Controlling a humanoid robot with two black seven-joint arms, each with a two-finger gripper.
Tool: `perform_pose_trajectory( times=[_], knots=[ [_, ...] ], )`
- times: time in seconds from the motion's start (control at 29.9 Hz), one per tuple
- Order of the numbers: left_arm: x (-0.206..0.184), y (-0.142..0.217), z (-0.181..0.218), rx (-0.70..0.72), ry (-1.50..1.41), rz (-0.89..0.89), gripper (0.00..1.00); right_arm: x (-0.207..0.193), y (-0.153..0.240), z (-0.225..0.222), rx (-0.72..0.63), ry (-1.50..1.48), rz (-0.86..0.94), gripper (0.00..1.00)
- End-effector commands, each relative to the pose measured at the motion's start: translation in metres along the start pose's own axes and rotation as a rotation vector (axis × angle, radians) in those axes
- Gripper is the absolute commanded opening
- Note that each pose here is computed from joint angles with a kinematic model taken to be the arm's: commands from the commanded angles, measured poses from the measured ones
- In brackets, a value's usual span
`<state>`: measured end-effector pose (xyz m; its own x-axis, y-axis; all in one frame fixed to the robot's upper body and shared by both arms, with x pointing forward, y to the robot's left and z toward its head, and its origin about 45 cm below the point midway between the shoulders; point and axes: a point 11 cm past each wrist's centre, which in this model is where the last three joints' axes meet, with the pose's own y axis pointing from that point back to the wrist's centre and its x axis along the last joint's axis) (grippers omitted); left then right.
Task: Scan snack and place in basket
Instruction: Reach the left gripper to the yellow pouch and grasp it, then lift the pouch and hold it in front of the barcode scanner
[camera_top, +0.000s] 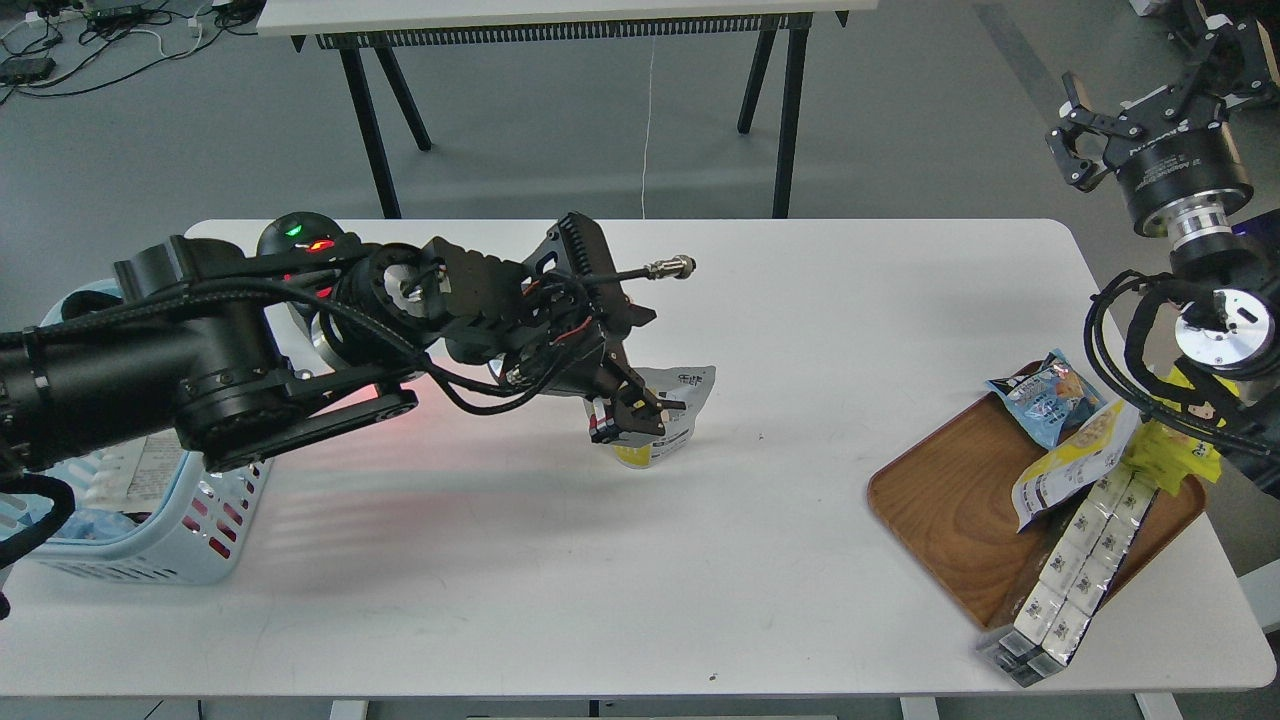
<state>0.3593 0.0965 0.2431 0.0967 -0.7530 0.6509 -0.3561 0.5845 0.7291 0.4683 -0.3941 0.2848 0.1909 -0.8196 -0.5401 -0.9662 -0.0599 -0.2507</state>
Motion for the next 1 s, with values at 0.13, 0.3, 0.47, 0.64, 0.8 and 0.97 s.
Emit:
perform_pose_trajectory(
  times=[0.13, 0.3, 0.47, 0.64, 0.8, 0.97],
  knots=[
    [-0.01, -0.008, -0.001, -0.014, 0.016, -0.034, 0.85, 0.002, 0.002, 0.002, -0.004, 0.0, 0.004, 0.99],
    [-0.01, -0.011, 0.005, -0.064, 0.019, -0.036, 0.75, 0.001, 0.001, -0.001, 0.006, -0.005, 0.004, 0.99],
    [-0.012, -0.017, 0.003, -0.06, 0.026, -0.05, 0.63, 0.002, 0.001, -0.001, 0.005, -0.005, 0.005, 0.99],
    [-0.011, -0.017, 0.002, -0.058, 0.026, -0.051, 0.46, 0.003, 0.001, -0.005, 0.011, 0.001, 0.006, 0.99],
    [-0.01, -0.019, -0.003, -0.05, 0.031, -0.054, 0.31, 0.004, 0.001, -0.008, 0.013, 0.004, 0.006, 0.99],
    [-0.013, -0.018, -0.007, -0.055, 0.038, -0.062, 0.19, 0.003, 0.001, -0.008, 0.013, 0.003, 0.004, 0.99]
  ],
)
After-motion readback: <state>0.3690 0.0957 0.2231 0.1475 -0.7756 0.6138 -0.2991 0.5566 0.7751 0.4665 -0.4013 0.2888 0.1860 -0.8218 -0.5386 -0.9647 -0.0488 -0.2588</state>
